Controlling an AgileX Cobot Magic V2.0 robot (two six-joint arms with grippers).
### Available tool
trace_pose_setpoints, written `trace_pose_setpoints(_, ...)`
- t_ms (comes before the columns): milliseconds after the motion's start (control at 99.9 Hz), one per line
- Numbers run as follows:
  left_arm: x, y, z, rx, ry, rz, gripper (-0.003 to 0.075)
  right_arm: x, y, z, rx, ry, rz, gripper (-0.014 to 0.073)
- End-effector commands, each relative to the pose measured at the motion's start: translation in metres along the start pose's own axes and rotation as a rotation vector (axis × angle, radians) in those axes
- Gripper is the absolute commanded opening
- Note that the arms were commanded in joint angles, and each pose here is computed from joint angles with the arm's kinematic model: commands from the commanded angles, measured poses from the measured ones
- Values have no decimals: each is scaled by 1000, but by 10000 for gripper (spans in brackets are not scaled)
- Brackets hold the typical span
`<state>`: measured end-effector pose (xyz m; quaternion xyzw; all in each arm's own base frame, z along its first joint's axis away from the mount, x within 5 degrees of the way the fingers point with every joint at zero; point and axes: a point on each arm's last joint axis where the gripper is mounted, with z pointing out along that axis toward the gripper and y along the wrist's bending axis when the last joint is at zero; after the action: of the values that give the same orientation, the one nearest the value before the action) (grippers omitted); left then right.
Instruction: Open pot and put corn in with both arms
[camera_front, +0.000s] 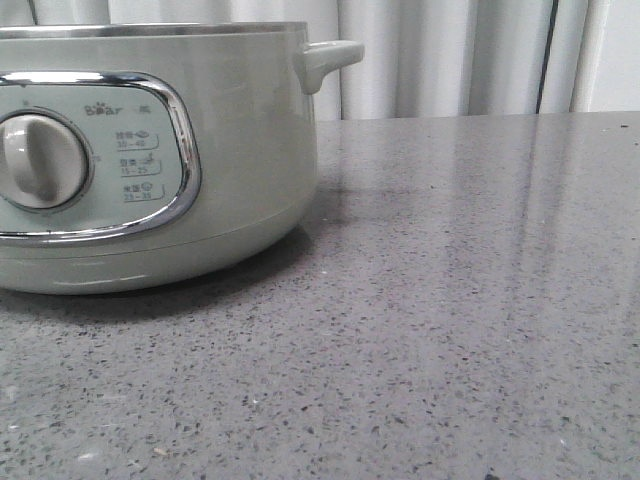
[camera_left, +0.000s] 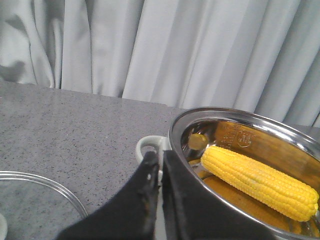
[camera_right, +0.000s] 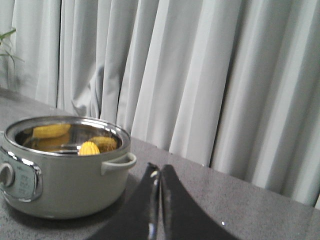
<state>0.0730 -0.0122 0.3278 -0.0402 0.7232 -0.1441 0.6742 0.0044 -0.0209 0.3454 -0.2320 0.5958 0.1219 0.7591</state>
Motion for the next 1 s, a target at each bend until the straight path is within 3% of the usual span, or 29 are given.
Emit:
trace_pose_setpoints(0,-16,-4,-1,26,-89,-14,-20,-7,-1,-3,10,-76,-25,-44)
trace_pose_setpoints(470,-4,-1,0,21,-86,-15,-20,-4,0,-2,7,-64,-28,-44)
trace_pose_setpoints(820,80,24,-5,-8,-95,24,-20,-4,0,-2,7,-64,-28,-44)
trace_pose_setpoints(991,116,34,-12,-17,-81,117,-20,-4,0,-2,7,-64,-28,-44)
